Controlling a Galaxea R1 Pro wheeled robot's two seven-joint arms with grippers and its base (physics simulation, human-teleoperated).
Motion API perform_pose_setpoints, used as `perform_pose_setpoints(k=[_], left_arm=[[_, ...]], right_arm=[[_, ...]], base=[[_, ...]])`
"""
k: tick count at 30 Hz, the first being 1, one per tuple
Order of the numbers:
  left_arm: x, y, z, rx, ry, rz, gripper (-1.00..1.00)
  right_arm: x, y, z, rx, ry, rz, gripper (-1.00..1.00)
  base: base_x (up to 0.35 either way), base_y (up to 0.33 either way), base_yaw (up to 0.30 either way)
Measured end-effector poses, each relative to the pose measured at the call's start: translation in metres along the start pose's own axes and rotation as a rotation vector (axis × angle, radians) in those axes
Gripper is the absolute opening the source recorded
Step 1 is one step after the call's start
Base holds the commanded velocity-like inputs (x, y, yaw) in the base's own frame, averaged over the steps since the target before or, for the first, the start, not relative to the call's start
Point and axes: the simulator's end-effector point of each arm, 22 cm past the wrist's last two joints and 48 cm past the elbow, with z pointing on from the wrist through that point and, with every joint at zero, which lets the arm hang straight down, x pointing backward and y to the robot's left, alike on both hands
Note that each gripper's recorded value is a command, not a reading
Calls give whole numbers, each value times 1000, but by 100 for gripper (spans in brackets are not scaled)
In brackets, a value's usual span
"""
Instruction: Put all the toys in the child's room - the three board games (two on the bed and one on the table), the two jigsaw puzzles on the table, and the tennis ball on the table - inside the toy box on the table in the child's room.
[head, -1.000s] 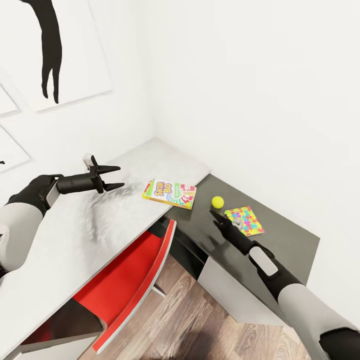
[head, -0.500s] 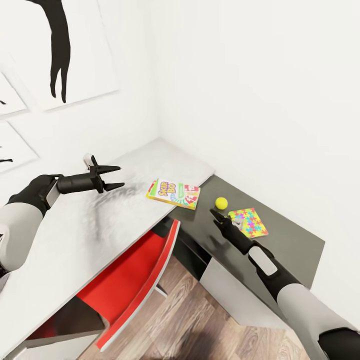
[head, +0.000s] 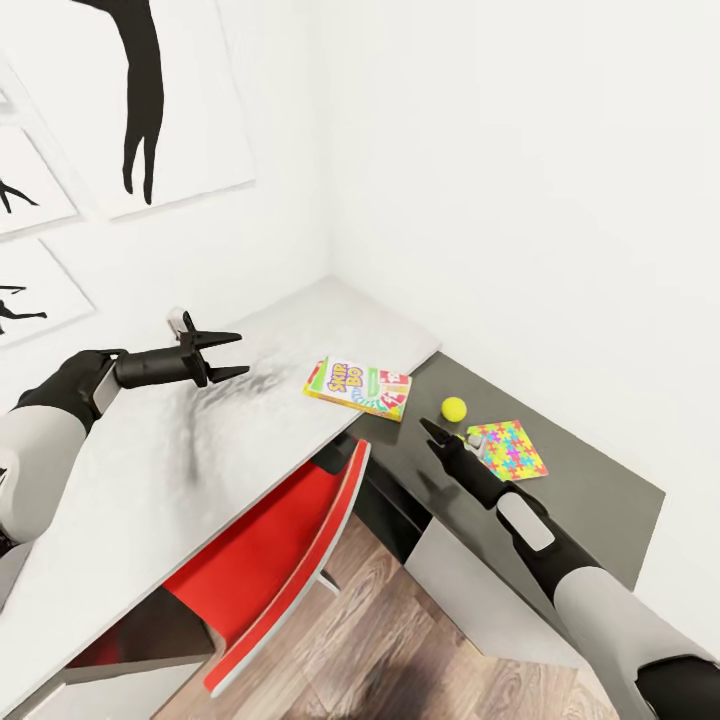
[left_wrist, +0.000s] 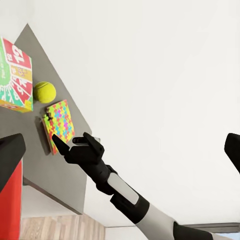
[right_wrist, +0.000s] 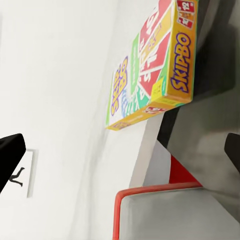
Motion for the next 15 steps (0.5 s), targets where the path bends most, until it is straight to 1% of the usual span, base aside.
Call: perform_pose_setpoints(k=[3,9,15], left_arm=[[0,0,0,0,0,0,100],[1,1,1,0,2,-2,100],[3,4,0,-2,2,-8,100]], right_arm=[[0,0,0,0,1,1,100],[0,-1,0,1,0,3,100],[-1,-1,0,1,-4,0,100]], base=[[0,0,77],[0,0,180],[0,0,49]])
